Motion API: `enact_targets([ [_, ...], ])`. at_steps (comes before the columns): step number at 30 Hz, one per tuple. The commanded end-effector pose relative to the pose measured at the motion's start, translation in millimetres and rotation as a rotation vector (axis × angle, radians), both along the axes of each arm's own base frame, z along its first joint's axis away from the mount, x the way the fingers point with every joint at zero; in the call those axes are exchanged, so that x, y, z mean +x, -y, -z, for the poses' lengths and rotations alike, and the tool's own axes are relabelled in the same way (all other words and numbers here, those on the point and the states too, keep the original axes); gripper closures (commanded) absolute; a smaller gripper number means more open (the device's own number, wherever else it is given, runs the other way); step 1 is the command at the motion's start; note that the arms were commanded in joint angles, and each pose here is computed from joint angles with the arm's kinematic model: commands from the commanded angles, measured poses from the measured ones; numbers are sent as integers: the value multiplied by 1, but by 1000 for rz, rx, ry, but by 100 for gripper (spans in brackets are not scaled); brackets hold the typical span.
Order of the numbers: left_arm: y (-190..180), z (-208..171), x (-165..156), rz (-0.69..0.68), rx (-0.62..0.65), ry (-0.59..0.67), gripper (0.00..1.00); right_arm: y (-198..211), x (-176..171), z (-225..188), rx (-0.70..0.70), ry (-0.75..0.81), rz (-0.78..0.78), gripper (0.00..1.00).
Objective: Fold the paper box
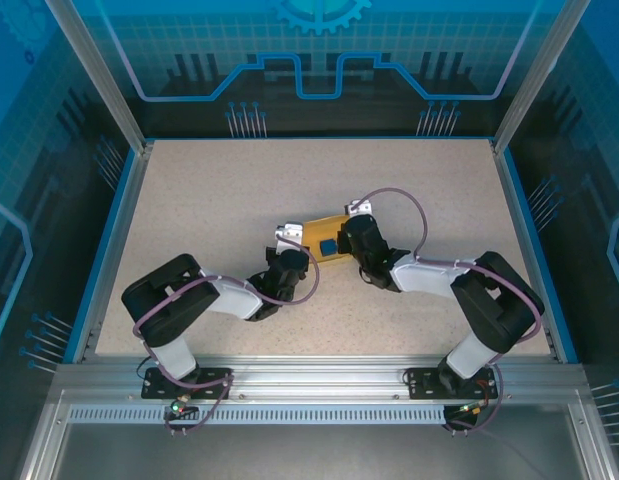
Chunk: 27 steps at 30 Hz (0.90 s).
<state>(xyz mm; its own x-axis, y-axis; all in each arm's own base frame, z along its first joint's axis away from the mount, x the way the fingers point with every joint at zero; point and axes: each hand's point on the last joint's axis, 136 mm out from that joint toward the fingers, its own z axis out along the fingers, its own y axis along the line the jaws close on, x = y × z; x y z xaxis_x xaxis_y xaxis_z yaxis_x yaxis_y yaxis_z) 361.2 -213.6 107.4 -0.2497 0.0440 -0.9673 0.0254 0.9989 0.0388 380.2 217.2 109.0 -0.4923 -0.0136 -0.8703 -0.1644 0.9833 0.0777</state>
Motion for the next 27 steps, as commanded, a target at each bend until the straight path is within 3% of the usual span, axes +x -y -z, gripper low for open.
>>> enact_targets([
  [1,2,13,-7,28,34,-27,92,-5,-11,0,-18,18,-25,93],
  [23,7,-2,-9,64,0,-5,65,-5,-18,4,-57,27,-18,94],
  [27,6,-4,-14,81,-6,-20,57,-6,-18,5,-59,26,-18,94],
])
